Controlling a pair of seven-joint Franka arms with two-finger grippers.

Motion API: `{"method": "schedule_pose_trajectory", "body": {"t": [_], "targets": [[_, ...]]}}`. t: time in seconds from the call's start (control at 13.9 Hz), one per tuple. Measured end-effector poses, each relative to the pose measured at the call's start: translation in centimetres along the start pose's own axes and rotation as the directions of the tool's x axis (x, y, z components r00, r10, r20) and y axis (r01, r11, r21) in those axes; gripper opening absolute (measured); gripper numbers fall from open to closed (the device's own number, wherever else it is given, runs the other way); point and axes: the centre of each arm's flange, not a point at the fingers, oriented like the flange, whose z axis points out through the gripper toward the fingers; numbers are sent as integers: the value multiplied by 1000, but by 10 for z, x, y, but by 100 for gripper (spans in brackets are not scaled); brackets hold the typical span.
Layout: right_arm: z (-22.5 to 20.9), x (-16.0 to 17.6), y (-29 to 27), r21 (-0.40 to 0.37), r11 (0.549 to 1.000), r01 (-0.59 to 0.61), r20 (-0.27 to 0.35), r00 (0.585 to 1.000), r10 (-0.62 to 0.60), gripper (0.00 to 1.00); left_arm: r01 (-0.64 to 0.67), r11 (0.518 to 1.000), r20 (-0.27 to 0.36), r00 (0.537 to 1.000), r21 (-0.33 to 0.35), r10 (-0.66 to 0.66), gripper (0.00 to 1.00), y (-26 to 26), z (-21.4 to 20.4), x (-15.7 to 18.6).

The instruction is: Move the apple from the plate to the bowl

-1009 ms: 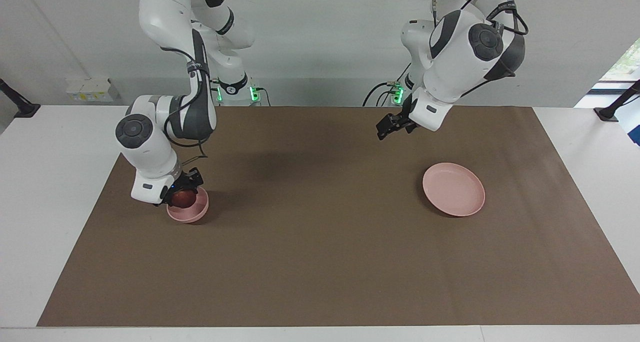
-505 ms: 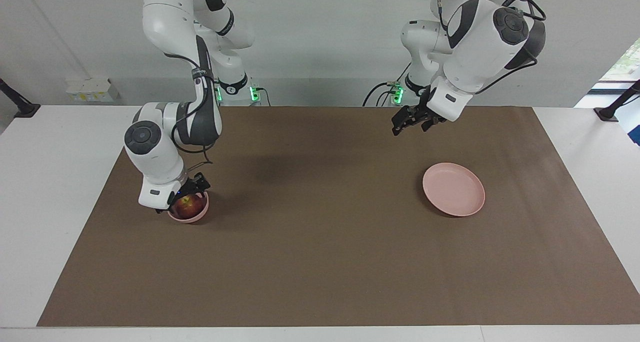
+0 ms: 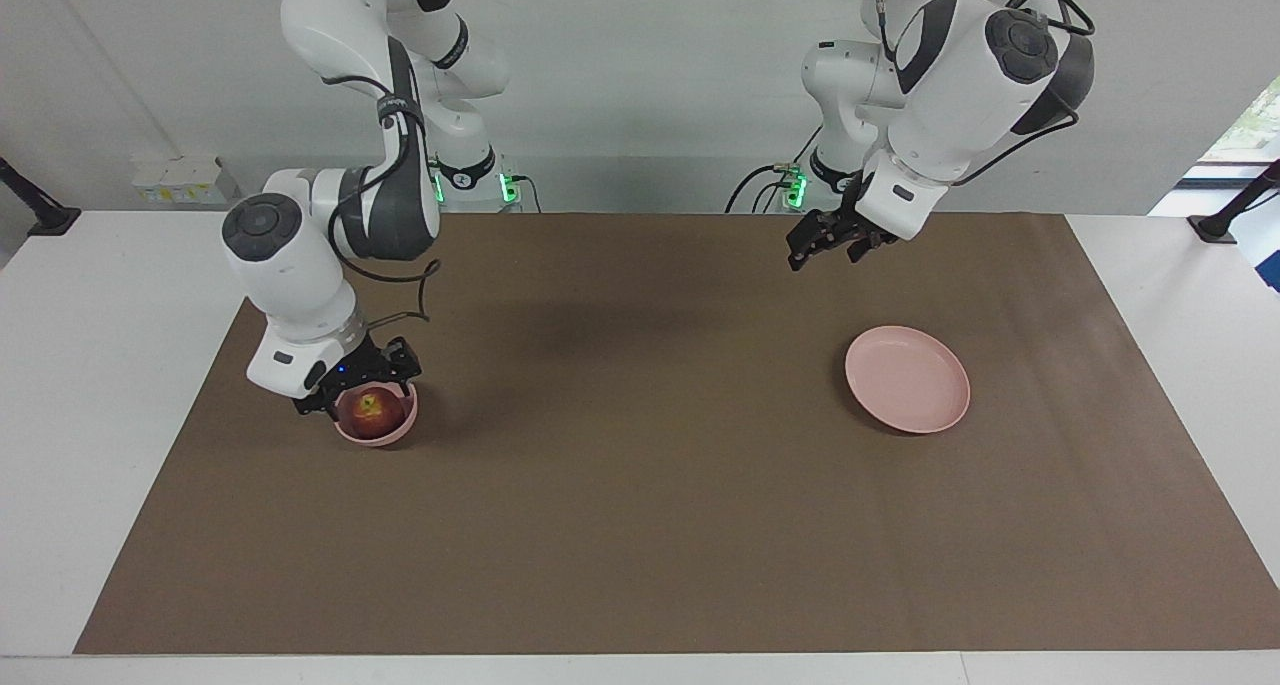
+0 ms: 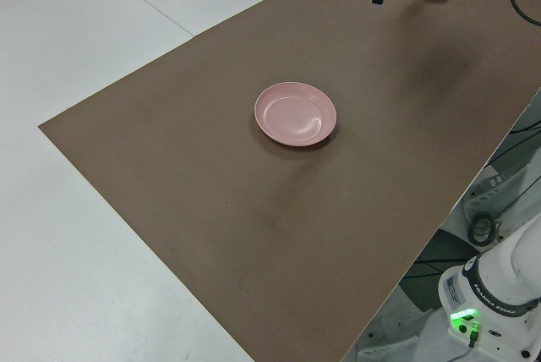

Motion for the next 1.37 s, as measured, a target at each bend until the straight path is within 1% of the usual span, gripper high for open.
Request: {"method": "schedule_pose_trajectory", "body": {"t": [0.14,0.29,0.43,0.5,0.79,0.94,1.01,1.23,1.37], "targets": [[-49,-22,-3,38,999,-20,-5,1000,20,100,11,1000,-6,1000,-4,-11,100,-6,-4,3],[-92,-46,1,42,999,-30,7,1000,30,100,35,999,-20,999,-14,-36,100,-18,-13,10],[-123,-57,6,40,998,-46,-6,999,46,100,54,998,-31,998,-22,-55,100,-29,-21,14],[-131,-59,9,36,998,-53,-15,998,54,100,57,998,-33,998,-24,-58,100,-31,-22,14],[-137,-60,19,33,997,-75,-28,997,76,100,87,996,-36,996,-28,-88,100,-46,-27,22],[-137,-60,20,33,997,-77,-28,997,78,100,97,995,-53,994,-32,-98,100,-56,-36,25],[-137,-60,19,34,997,-75,-28,997,76,100,79,997,-75,994,-24,-81,100,-61,-44,26],[-137,-60,18,34,997,-74,-28,997,75,100,-48,998,-135,989,36,52,100,-70,-64,23],[-137,-60,19,34,997,-74,-28,997,75,100,-101,993,-162,981,54,108,100,-76,-80,16]]}}
